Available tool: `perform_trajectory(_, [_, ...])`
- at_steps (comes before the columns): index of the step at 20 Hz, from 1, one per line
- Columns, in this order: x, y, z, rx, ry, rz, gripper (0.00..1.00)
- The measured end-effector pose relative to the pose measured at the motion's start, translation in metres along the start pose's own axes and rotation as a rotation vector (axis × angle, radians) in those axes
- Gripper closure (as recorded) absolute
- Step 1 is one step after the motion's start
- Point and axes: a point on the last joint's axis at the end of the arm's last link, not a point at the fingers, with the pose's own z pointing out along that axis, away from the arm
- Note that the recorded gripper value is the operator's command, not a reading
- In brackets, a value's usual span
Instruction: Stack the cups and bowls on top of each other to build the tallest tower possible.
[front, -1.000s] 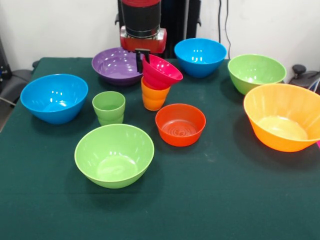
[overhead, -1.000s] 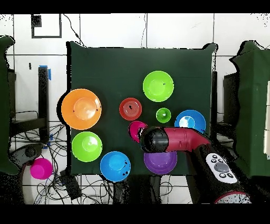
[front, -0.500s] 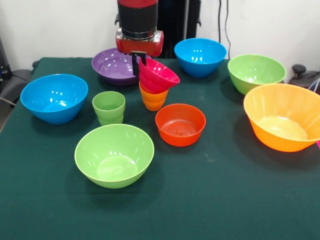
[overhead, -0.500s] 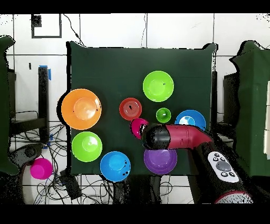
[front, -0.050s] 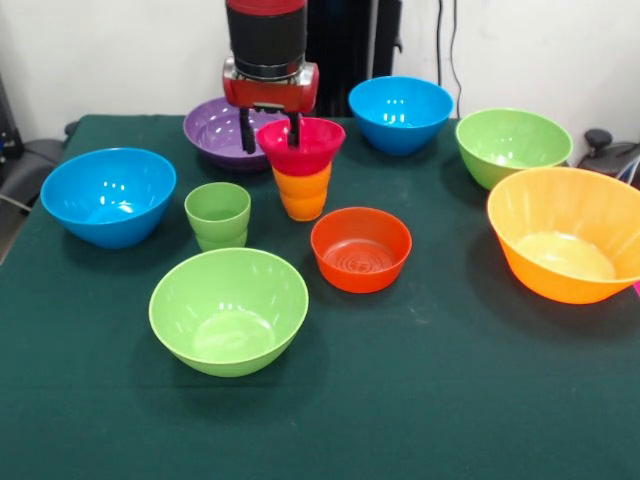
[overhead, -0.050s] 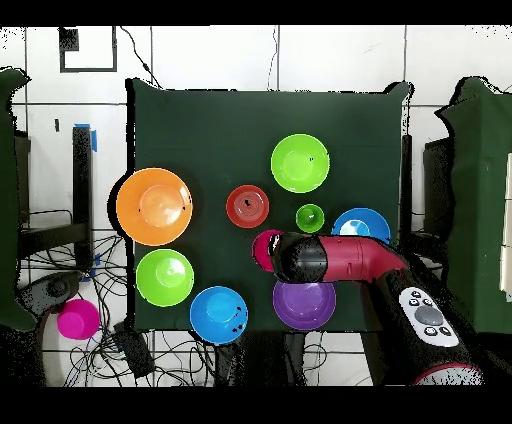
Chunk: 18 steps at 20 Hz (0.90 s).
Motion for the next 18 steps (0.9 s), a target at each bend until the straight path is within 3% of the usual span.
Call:
perform_trajectory(5, [0.001,0.0,-0.002,0.001,-0.001,-0.001,0.0])
perform_trajectory(18, [0.041,0.004,-0.015,0.01,0.007,-0.01,0.0])
